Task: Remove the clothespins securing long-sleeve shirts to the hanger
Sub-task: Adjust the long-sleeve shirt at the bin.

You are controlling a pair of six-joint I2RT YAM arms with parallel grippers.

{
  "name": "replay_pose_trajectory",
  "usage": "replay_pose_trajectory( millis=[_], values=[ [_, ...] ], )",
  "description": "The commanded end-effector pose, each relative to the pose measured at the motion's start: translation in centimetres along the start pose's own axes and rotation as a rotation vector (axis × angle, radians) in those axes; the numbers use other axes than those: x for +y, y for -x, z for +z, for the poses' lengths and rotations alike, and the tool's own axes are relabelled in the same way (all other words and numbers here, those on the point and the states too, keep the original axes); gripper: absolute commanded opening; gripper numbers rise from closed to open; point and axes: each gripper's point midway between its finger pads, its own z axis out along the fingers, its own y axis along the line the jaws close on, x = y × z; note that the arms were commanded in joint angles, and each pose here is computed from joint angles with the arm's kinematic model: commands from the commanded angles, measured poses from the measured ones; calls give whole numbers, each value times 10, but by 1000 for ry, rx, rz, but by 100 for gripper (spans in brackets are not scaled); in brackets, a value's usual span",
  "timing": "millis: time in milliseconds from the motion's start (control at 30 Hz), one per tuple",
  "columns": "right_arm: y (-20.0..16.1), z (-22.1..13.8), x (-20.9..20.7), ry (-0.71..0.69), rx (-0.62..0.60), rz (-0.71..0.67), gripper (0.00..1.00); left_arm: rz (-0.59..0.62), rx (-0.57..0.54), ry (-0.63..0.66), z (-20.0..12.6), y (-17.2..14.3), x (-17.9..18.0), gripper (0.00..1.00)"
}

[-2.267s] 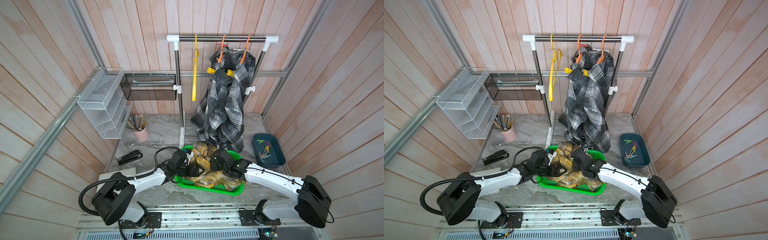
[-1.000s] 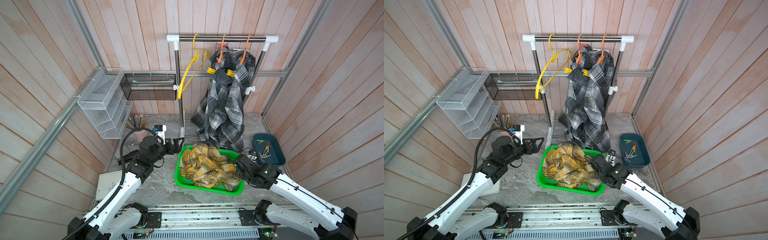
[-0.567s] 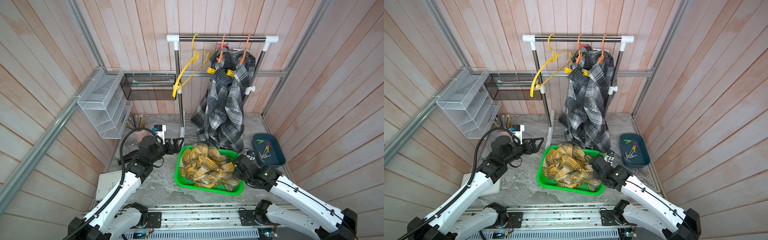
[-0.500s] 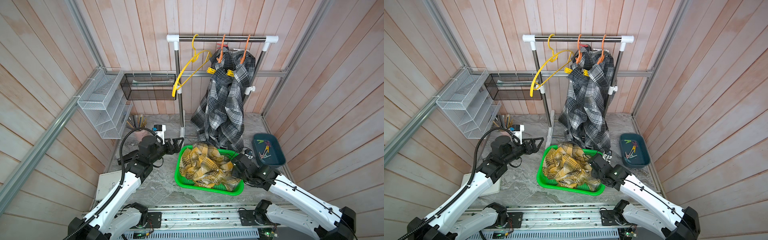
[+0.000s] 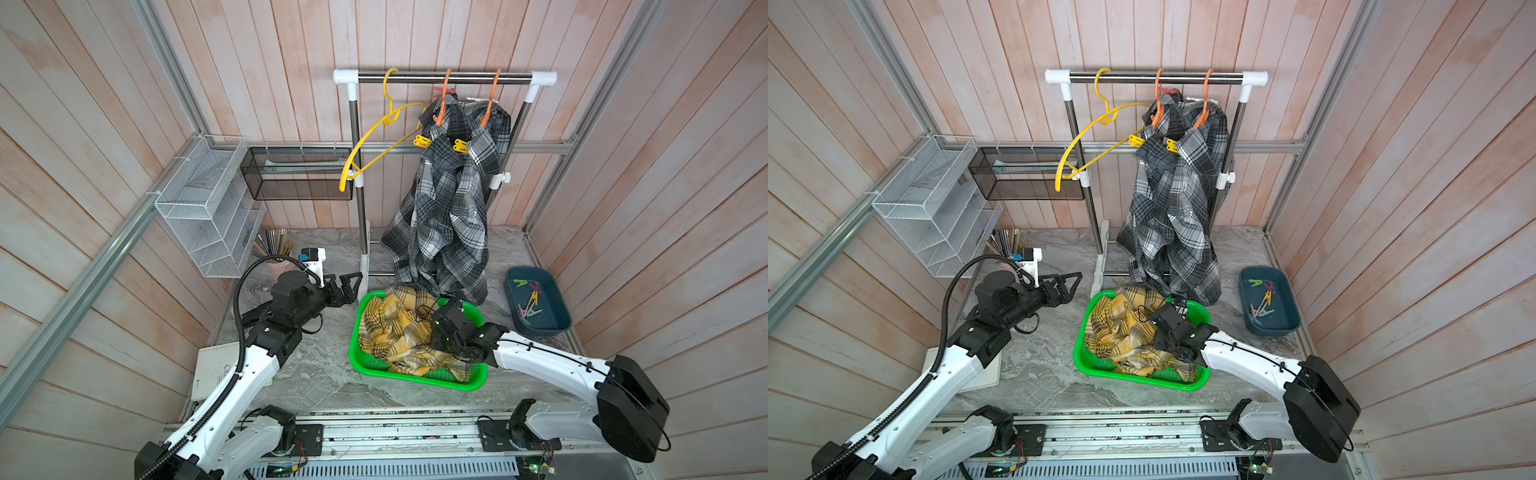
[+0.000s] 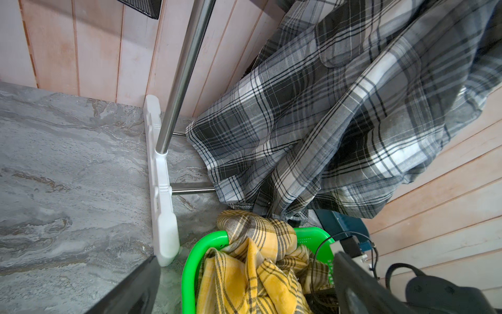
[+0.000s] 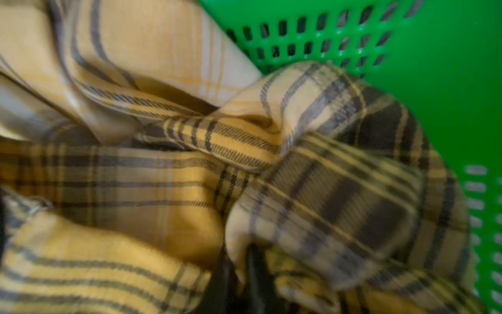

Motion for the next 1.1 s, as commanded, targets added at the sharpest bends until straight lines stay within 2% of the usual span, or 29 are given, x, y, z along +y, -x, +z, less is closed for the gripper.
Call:
replay_pose_trajectory(
  millis=[0, 100, 267, 500, 600, 900, 1067],
  values=[
    [42, -33, 22, 19, -128, -34, 44, 32, -50, -3, -8, 18, -4, 100],
    [86, -81, 38, 37, -267, -72, 54, 31, -72, 4, -8, 24, 1, 100],
    [145, -161, 80, 171, -492, -123, 60, 27, -87, -4, -2, 31, 6, 100],
    [208, -245, 130, 276, -772, -186, 65, 26, -115, 5, -3, 43, 15, 100],
    [230, -270, 150, 309, -859, -212, 67, 19, -121, 1, -5, 45, 18, 100],
    [280, -303, 198, 310, -988, -272, 77, -4, -132, 0, -10, 43, 27, 100],
    [306, -292, 210, 289, -985, -287, 78, -13, -136, -3, -12, 42, 30, 100]
  ],
)
